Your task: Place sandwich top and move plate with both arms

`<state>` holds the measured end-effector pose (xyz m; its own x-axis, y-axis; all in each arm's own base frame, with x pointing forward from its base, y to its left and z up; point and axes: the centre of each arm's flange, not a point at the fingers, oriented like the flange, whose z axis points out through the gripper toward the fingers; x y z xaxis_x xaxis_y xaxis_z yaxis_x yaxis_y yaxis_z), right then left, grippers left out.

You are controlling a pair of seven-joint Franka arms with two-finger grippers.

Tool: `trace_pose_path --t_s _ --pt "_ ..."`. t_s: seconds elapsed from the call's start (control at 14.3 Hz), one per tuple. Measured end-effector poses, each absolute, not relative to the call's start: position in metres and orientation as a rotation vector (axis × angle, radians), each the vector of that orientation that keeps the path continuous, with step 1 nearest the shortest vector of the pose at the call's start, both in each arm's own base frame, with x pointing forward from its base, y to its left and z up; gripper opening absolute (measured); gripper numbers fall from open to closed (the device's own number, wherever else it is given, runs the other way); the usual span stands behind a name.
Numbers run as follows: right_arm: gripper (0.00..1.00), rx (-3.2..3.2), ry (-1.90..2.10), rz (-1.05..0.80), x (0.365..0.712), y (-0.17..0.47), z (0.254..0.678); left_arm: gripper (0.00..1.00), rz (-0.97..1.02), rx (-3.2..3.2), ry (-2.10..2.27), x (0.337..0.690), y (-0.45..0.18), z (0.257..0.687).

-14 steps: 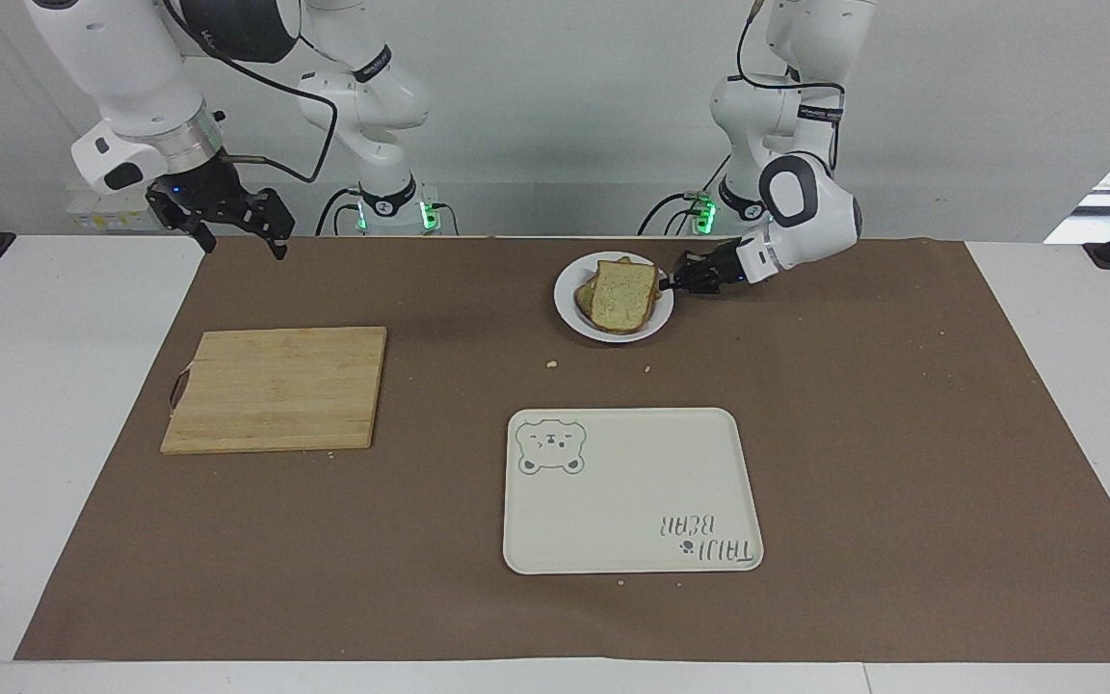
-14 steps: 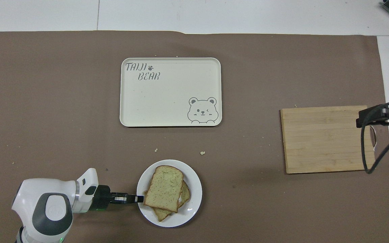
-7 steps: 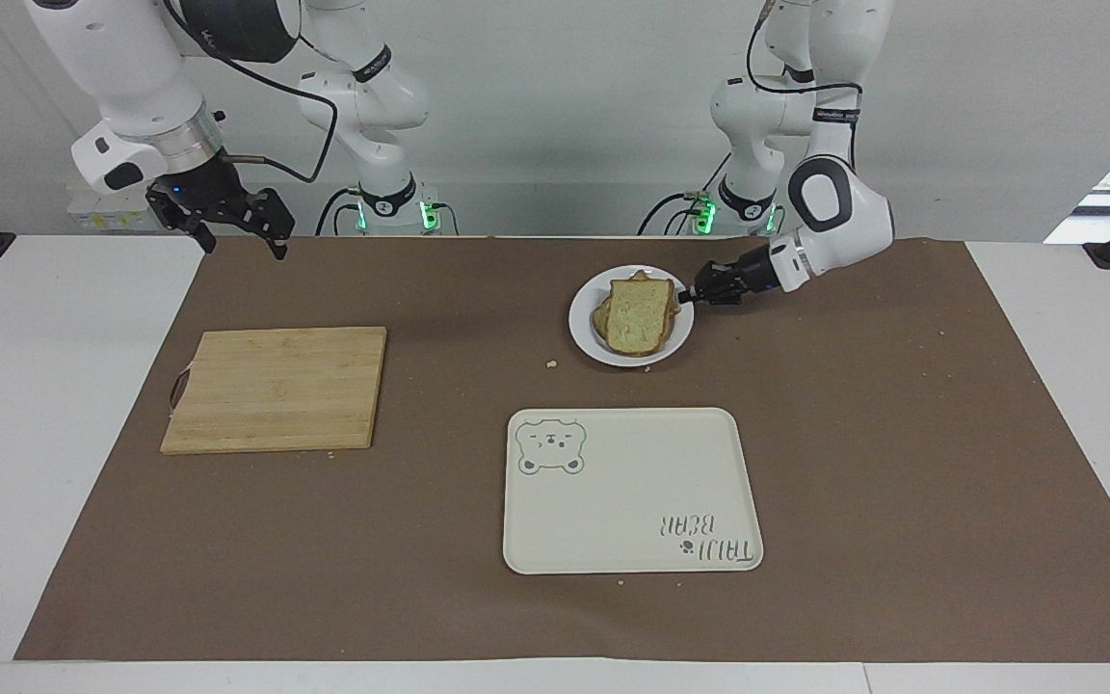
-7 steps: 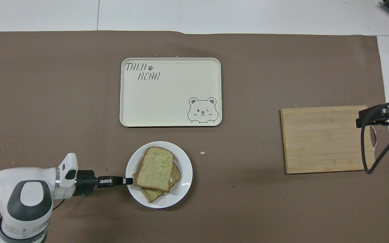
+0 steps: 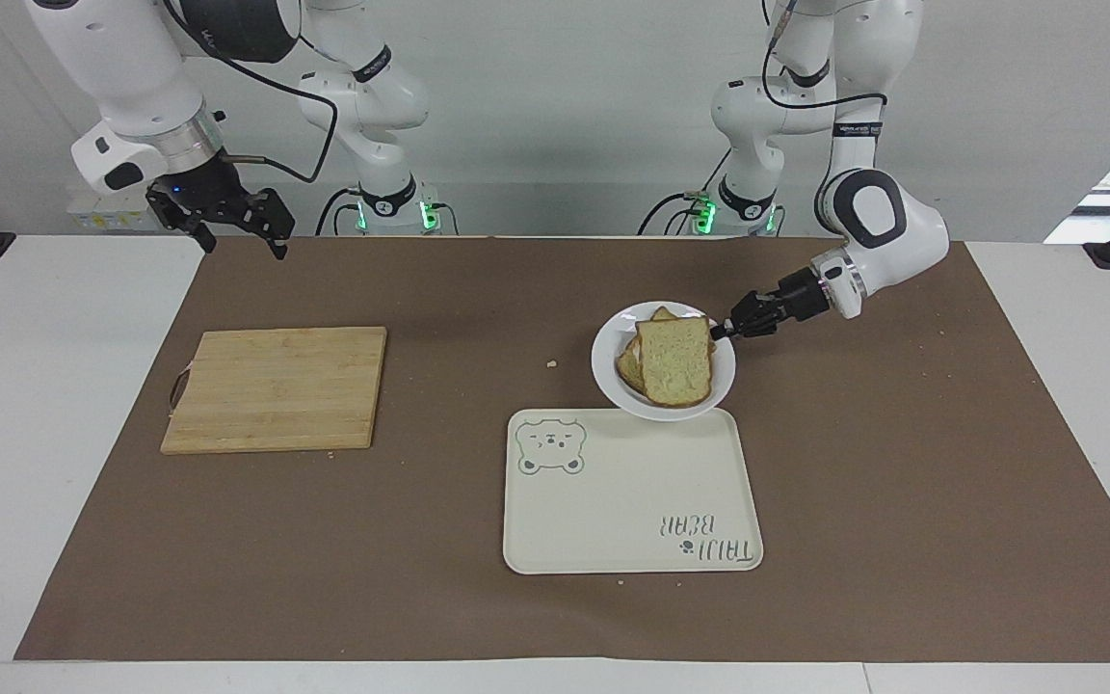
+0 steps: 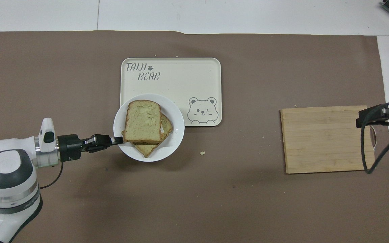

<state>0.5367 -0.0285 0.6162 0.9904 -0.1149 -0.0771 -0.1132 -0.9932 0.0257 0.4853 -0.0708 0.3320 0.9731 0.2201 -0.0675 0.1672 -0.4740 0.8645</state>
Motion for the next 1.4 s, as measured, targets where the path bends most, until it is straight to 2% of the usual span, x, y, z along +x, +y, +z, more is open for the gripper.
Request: trace_pose_path --t_s 0.14,0.35,0.77,0.84,0.91,1.4 --pt "1.0 3.113 -0.178 -0.122 0.537 -0.029 0.616 0.05 0.139 2.088 0.347 0.523 -0.076 0.341" --pt "1.0 3.113 -0.178 -0.123 0.537 -0.029 0.616 0.05 0.222 2.145 0.481 0.566 -0.119 0.339" --pt "1.0 3.113 -0.178 -0.123 0.537 -0.029 0.616 0.05 0.201 2.194 0.521 0.601 -0.183 0.285" --pt "1.0 3.113 -0.178 -0.122 0.537 -0.029 0.616 0.1 0.199 2.194 0.514 0.603 -0.188 0.283" --pt "1.0 3.113 -0.178 -0.123 0.537 -0.028 0.616 0.2 0.199 2.191 0.505 0.604 -0.191 0.285" --pt "1.0 3.113 -0.178 -0.122 0.537 -0.028 0.616 0.98 0.293 2.221 0.406 0.611 -0.177 0.338"
